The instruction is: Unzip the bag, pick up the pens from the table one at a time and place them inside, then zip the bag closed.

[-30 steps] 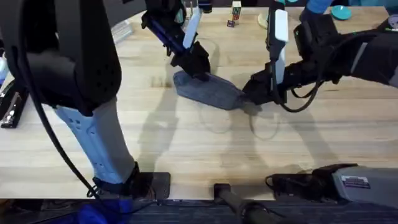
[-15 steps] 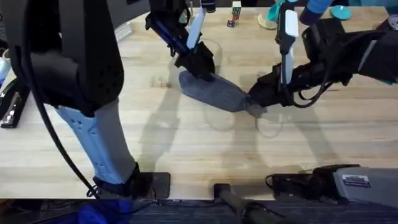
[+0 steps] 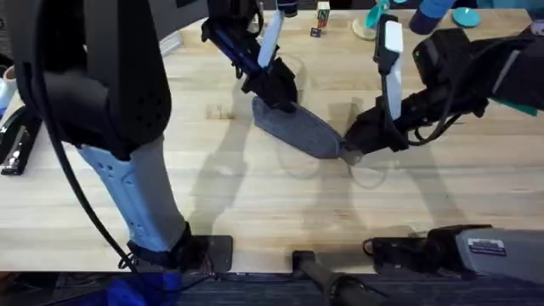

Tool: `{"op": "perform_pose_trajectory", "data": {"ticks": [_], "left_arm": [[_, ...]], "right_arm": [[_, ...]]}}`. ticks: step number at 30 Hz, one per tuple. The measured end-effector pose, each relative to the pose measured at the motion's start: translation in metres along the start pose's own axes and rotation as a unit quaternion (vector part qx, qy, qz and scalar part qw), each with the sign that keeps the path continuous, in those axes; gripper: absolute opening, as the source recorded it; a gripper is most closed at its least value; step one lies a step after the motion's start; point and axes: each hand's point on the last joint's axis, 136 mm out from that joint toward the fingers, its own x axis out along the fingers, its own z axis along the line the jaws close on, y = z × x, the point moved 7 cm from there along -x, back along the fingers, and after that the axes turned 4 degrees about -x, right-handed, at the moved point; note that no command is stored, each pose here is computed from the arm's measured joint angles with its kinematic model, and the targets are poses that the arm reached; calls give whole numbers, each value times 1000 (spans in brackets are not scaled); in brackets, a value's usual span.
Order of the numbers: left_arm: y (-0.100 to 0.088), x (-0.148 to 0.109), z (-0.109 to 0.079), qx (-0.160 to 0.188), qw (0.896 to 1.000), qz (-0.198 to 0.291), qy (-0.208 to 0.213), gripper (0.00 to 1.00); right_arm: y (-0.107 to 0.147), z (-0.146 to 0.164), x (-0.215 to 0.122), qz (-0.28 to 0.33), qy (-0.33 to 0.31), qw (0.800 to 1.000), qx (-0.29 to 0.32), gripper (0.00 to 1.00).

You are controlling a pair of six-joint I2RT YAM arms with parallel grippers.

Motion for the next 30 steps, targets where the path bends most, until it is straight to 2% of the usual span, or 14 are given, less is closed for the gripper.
{"op": "perform_pose_trajectory", "data": {"ticks": [14,20,30], "left_arm": [[0,0,0,0,1000,0,0,41],[0,0,0,0,1000,-1,0,41],[0,0,-1,-1,1000,-1,1,41]], "right_arm": [[2,-1,0,9,5,1000,1,34],[10,5,8,10,-7,1000,6,34],[12,17,20,27,-23,998,-43,34]]}}
